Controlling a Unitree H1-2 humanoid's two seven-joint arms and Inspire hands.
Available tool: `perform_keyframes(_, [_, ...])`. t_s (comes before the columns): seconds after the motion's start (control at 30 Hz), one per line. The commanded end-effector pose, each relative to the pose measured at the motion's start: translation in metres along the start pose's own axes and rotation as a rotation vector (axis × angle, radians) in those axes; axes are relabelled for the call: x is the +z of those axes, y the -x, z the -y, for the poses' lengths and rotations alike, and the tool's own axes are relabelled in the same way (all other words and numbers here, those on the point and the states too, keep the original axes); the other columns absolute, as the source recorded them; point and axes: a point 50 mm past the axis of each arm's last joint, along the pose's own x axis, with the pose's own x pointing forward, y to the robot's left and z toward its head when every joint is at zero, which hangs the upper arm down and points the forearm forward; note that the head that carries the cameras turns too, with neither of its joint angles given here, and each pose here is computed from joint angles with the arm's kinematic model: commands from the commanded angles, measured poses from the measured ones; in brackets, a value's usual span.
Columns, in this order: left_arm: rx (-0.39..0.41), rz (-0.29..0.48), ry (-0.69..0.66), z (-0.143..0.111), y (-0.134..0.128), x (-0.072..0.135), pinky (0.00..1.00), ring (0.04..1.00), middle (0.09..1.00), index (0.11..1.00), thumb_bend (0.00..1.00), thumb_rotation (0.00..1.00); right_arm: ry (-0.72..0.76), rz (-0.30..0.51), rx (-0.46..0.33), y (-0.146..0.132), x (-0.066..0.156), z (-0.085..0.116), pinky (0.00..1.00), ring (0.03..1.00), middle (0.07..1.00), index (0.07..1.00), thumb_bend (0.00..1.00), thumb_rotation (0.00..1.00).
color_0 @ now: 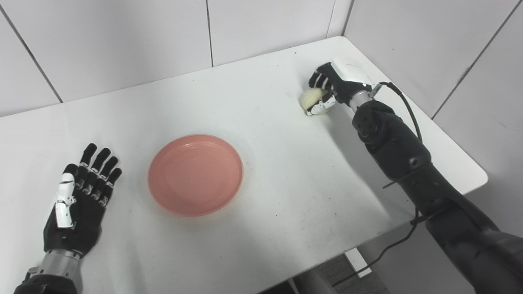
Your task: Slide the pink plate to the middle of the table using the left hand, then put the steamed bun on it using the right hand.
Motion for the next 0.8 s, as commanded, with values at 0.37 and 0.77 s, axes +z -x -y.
perform_keyframes(0.37, [0.047, -0.13, 0.033, 0.026, 0.001, -0.029, 1.0, 1.0, 1.0, 1.0, 0.38, 1.0, 0.048, 0.198, -0.139, 0.03, 0.07, 0.091, 0.4, 0.467, 0.521, 0.489, 0.5, 0.12])
perform_keyframes(0.77, [0.067, -0.156, 0.027, 0.052, -0.018, -0.046, 1.0, 1.0, 0.997, 1.0, 0.37, 1.0, 0.027, 0.456, -0.07, 0.034, 0.137, 0.082, 0.36, 0.413, 0.485, 0.488, 0.5, 0.12])
